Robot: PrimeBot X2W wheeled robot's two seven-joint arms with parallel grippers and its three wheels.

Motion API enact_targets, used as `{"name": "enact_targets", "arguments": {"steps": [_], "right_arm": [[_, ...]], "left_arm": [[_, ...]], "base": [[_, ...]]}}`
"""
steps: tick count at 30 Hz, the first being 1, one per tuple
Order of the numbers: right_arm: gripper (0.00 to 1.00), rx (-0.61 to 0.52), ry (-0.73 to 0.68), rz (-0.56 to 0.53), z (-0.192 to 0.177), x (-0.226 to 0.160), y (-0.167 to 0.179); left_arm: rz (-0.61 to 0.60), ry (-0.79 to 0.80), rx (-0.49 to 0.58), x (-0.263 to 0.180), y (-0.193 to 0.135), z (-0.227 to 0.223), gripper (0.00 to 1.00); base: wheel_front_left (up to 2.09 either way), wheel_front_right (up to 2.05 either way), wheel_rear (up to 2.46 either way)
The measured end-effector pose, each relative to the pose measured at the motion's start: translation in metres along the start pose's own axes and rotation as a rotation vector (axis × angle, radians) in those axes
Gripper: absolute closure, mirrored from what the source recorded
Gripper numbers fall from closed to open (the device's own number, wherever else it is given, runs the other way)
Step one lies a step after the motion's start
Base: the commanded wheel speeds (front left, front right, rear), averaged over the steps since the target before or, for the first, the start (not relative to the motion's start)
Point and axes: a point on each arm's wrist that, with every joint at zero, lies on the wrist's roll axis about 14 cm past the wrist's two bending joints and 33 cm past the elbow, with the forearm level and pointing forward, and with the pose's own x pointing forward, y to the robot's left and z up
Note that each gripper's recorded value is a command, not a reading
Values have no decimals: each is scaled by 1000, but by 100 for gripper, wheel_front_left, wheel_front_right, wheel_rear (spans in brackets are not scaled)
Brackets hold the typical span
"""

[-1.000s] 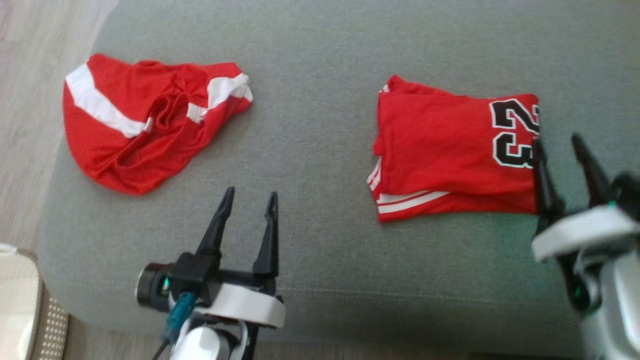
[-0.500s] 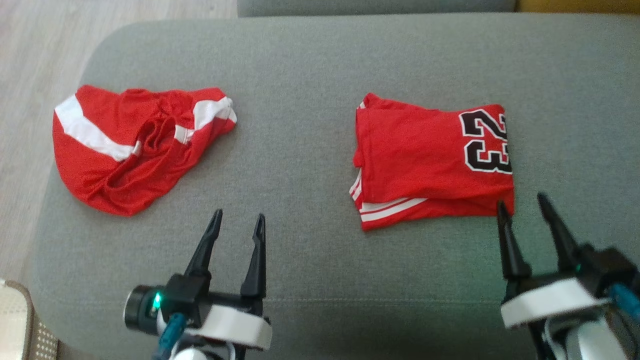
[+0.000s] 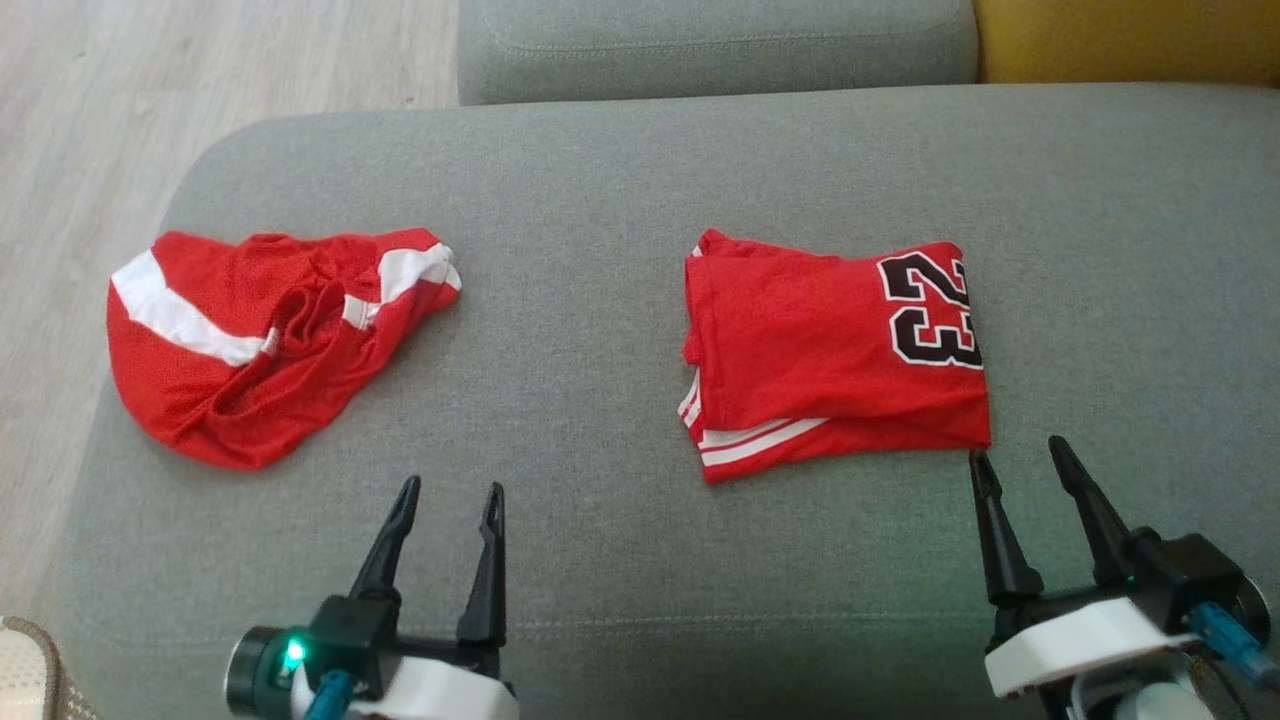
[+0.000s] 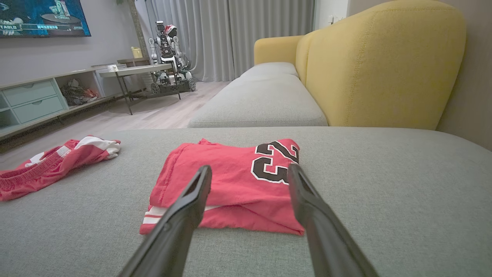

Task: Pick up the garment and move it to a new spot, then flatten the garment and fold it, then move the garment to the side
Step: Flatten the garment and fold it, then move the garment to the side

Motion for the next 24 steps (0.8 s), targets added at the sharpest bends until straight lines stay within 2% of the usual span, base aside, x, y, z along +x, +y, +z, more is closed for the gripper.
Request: {"name": "enact_targets", "arguments": {"steps": [24], "right_arm": [[0,34,1,29,-1,1,11]], "left_arm": [[23,-18,20,-4,7,5,0]], "base": [[0,0,0]]}}
